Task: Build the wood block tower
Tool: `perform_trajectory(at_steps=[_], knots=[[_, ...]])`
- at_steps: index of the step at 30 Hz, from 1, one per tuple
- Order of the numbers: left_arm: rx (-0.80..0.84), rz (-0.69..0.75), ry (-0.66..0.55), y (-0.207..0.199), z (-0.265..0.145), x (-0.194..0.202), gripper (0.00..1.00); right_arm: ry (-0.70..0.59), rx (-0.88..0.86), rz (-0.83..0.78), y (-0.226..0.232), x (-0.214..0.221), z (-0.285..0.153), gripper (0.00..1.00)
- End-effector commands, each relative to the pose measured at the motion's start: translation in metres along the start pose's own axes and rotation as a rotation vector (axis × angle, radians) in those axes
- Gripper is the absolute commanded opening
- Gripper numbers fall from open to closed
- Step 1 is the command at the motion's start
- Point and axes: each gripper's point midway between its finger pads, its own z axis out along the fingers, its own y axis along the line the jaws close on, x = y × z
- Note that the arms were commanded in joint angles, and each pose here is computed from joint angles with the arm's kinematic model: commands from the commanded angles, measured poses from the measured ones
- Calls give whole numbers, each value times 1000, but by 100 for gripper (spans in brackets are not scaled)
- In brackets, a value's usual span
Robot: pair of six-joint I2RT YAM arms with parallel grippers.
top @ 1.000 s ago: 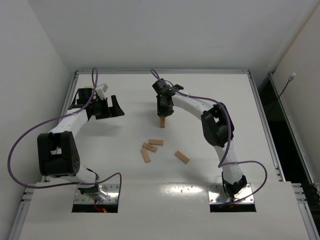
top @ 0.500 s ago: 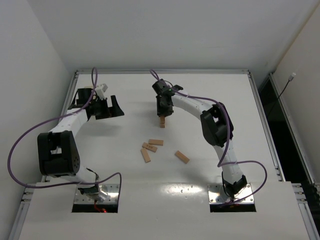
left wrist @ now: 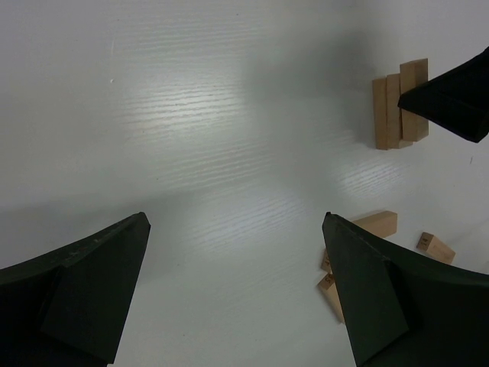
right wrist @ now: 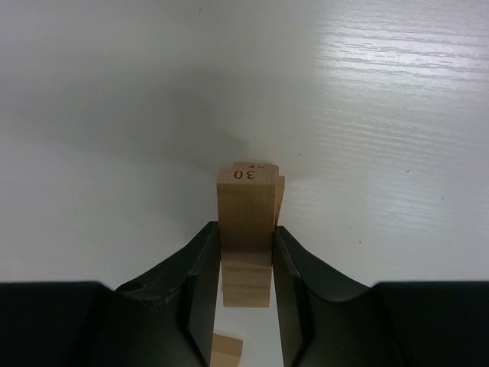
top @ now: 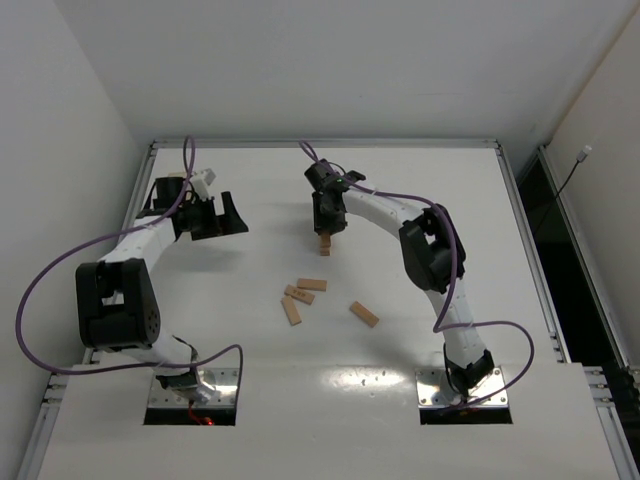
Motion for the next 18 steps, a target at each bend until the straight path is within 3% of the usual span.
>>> perform_trajectory(at_steps=[1,3,10,18], knots=[[24,2,-19,1,-1,-6,96,-47,-16,6,5,-15,-6,28],[24,2,-19,1,-1,-6,96,-47,-16,6,5,-15,-6,37],[33,2,-18,0,1,-8,94,-43,-24,5,6,-14,-6,47],[33,2,-18,0,1,-8,94,-50,-39,7,12,-19,0,47]])
